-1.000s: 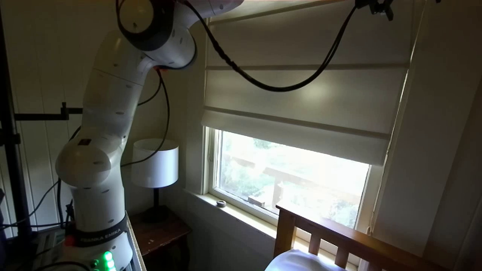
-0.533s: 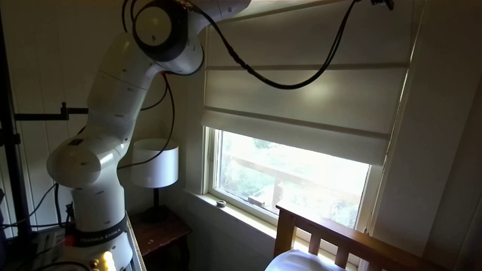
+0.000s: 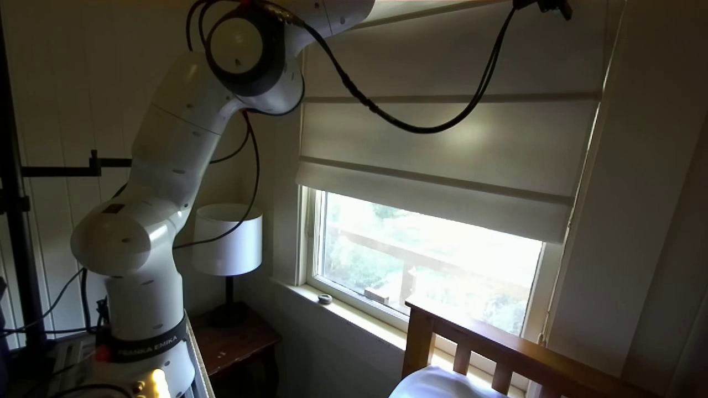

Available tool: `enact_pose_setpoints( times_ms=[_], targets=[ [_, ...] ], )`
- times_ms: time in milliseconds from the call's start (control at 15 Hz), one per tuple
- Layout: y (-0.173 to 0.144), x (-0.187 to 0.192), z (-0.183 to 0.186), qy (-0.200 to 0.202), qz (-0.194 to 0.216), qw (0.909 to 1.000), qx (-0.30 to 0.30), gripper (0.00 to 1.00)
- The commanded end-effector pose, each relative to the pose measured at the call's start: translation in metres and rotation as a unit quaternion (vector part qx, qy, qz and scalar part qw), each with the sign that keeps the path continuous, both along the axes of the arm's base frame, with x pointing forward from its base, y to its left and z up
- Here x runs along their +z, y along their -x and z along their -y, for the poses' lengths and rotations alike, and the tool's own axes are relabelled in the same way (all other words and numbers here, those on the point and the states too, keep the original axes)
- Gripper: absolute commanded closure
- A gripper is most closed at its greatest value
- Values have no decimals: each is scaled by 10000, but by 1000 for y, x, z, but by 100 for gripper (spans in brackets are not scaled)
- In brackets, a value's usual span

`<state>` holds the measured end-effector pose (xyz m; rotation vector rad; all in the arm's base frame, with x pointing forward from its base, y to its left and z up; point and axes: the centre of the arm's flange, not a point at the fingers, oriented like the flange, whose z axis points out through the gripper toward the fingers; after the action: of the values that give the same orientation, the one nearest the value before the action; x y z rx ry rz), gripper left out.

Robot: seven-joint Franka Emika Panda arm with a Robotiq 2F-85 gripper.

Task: Close the blinds.

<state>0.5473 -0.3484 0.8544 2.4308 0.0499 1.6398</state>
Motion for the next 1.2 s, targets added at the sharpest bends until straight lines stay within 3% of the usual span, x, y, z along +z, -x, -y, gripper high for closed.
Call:
enact_pose_setpoints(
  times_ms=[0,200,267,400,1000,1133],
  targets=[
    [-26,16,-4,53,-45,10000,-61,0],
    [-36,12,-5,68,-83,9999,-99,0],
    [-38,10,-5,58,-88,9999,-116,25],
    [-41,8,-5,52,-101,9998,-134,32],
    [-40,9,-6,80,-99,9998,-137,97],
    [-35,11,-8,77,-162,9998,-90,100]
  ],
)
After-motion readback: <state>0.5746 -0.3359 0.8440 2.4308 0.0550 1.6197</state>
